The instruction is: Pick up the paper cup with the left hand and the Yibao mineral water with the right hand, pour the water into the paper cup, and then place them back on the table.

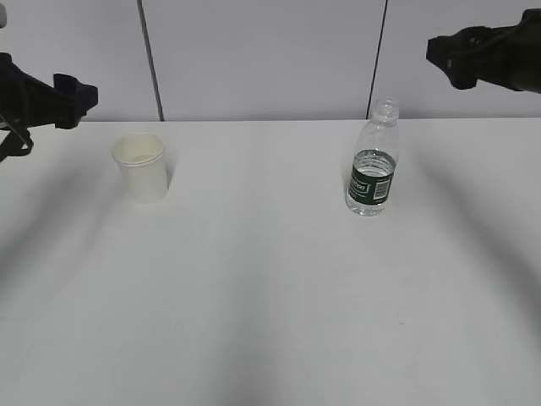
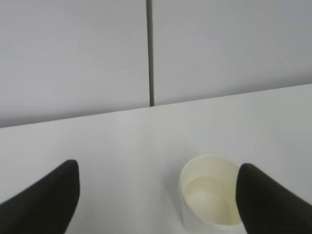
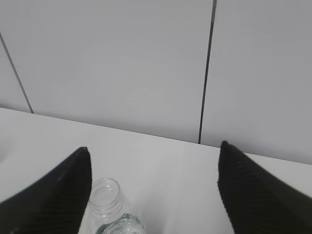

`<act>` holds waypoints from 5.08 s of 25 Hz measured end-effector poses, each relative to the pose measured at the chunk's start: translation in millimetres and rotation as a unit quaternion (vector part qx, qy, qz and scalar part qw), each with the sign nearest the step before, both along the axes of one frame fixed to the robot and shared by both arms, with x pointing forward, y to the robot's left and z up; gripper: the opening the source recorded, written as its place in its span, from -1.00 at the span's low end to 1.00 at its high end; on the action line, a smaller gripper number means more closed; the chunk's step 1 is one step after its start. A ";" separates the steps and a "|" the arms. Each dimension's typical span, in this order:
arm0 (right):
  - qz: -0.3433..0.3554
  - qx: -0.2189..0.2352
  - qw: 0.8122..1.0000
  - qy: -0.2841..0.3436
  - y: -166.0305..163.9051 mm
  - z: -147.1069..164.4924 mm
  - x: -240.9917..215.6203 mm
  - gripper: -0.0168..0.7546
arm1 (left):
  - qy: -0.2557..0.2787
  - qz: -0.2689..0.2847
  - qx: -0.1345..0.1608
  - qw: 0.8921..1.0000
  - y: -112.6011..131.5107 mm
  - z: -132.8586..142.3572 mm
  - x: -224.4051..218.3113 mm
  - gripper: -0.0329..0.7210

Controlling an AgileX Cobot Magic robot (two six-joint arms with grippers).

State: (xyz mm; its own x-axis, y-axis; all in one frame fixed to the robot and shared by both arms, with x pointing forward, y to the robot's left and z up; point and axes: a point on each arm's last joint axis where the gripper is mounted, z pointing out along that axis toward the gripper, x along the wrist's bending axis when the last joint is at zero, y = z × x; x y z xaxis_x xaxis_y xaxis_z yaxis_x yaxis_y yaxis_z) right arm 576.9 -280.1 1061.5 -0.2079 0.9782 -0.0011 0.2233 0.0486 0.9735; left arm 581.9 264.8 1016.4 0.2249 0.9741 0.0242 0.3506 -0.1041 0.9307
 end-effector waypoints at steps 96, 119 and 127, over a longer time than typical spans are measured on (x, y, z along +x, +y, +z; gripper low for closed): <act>0.007 -0.019 0.980 0.198 -0.5 49.4 -341.8 0.56 | 0.150 0.026 -0.039 0.988 28.5 74.6 -352.9 0.45; 0.001 -0.036 0.987 0.156 -2.6 -15.4 -353.1 0.56 | 0.081 0.031 -0.011 0.996 34.5 42.0 -365.4 0.37; -0.002 -0.037 0.988 0.150 -3.0 -16.4 -351.0 0.56 | 0.056 0.035 -0.008 0.998 34.6 38.4 -356.3 0.37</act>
State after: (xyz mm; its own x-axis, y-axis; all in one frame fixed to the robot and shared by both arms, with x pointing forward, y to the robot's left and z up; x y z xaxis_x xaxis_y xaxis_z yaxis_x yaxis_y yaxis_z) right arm 225.9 -283.2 1045.1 -0.2066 0.9784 -0.0120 0.5015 0.1164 0.8573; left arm 225.6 299.4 1054.7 0.1576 0.9874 -0.0140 0.4584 -0.0606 0.8867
